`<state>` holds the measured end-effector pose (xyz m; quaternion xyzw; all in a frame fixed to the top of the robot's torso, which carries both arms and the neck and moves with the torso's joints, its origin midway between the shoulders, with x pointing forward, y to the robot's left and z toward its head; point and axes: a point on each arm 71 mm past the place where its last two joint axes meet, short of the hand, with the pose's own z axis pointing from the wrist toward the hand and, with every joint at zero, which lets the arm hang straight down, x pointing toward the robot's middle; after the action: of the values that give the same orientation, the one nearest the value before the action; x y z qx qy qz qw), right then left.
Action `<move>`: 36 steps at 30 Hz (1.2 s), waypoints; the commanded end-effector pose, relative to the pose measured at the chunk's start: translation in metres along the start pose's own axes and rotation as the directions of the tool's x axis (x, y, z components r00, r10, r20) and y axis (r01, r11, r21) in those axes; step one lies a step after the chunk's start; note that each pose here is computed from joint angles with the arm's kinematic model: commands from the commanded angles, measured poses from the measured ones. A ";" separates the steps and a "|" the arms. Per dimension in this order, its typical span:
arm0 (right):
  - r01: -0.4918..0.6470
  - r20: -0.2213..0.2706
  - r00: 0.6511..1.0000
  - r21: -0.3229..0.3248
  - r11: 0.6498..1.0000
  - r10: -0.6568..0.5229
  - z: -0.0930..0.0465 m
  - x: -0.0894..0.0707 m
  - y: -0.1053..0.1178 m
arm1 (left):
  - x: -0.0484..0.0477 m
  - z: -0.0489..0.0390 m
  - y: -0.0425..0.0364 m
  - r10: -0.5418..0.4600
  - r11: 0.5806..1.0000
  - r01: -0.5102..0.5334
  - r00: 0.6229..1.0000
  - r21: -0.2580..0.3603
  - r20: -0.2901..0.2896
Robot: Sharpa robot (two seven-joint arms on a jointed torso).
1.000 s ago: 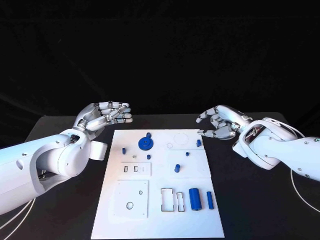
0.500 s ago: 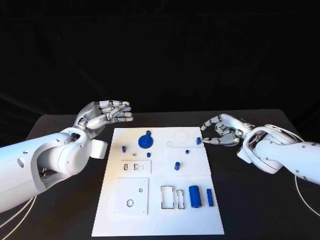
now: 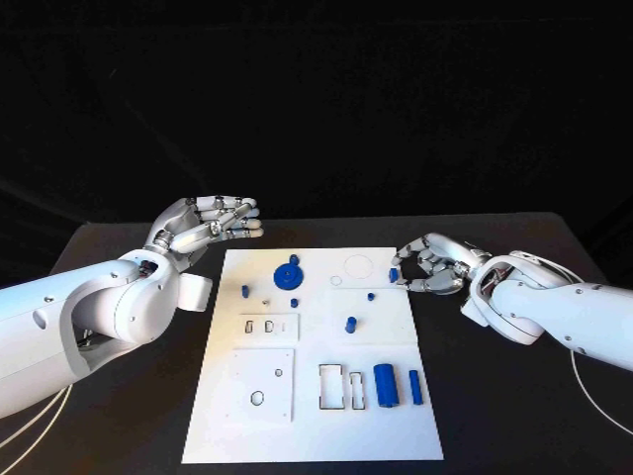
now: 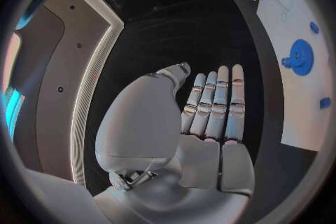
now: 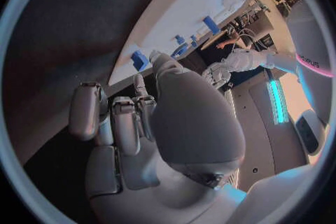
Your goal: Assemble the parts on the task board
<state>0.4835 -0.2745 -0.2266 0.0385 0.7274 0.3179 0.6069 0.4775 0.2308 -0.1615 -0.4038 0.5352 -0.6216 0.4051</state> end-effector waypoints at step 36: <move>0.012 -0.029 1.000 0.031 0.999 -0.011 0.012 0.008 0.000 | 0.0013 -0.0011 -0.0018 -0.007 1.000 0.007 1.000 0.010 -0.018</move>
<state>0.4924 -0.2670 -0.2326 0.0443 0.7354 0.3057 0.6032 0.4768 0.2325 -0.1611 -0.4041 0.5351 -0.6212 0.4055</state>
